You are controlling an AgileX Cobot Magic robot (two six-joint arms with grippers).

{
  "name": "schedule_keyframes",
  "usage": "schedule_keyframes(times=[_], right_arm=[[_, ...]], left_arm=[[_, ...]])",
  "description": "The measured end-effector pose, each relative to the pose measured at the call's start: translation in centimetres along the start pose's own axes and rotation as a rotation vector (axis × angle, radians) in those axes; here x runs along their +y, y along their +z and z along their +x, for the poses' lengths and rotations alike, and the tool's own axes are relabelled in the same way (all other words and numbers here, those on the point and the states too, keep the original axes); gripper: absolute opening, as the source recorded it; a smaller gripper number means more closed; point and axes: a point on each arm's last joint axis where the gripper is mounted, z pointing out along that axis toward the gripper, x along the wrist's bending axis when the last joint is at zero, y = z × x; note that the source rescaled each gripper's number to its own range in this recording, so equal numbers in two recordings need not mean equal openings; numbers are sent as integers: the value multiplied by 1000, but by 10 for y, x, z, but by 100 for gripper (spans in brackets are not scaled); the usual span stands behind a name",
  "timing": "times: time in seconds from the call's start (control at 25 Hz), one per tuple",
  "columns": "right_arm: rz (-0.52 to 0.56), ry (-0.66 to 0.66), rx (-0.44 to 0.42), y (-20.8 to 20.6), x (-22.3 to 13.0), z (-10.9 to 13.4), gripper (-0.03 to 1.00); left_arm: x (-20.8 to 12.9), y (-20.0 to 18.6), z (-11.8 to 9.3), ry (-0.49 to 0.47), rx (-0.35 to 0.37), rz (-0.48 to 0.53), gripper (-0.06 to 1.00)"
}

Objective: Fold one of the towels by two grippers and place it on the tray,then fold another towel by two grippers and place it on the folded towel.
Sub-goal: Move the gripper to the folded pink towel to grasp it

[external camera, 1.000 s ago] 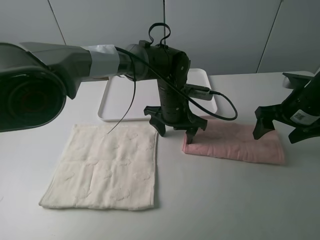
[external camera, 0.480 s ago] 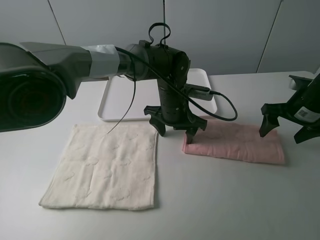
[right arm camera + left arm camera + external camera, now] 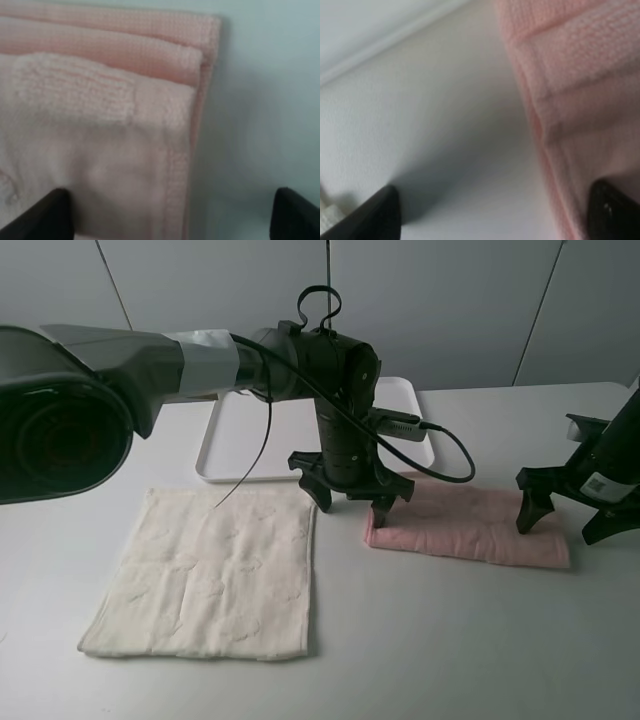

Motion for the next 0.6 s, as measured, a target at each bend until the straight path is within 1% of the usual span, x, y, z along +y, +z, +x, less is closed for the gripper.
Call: schedule_keyframes(times=[0.12, 0.36, 0.6], right_arm=[[-5, 1, -3, 1, 1, 0, 81], [-22, -1, -9, 2, 3, 1, 79], [-16, -95, -73, 10, 3, 22, 79]], left_arm=[[0, 0, 0, 0, -1, -2, 96], [0, 0, 0, 0, -1, -2, 96], [0, 0, 0, 0, -1, -2, 96]])
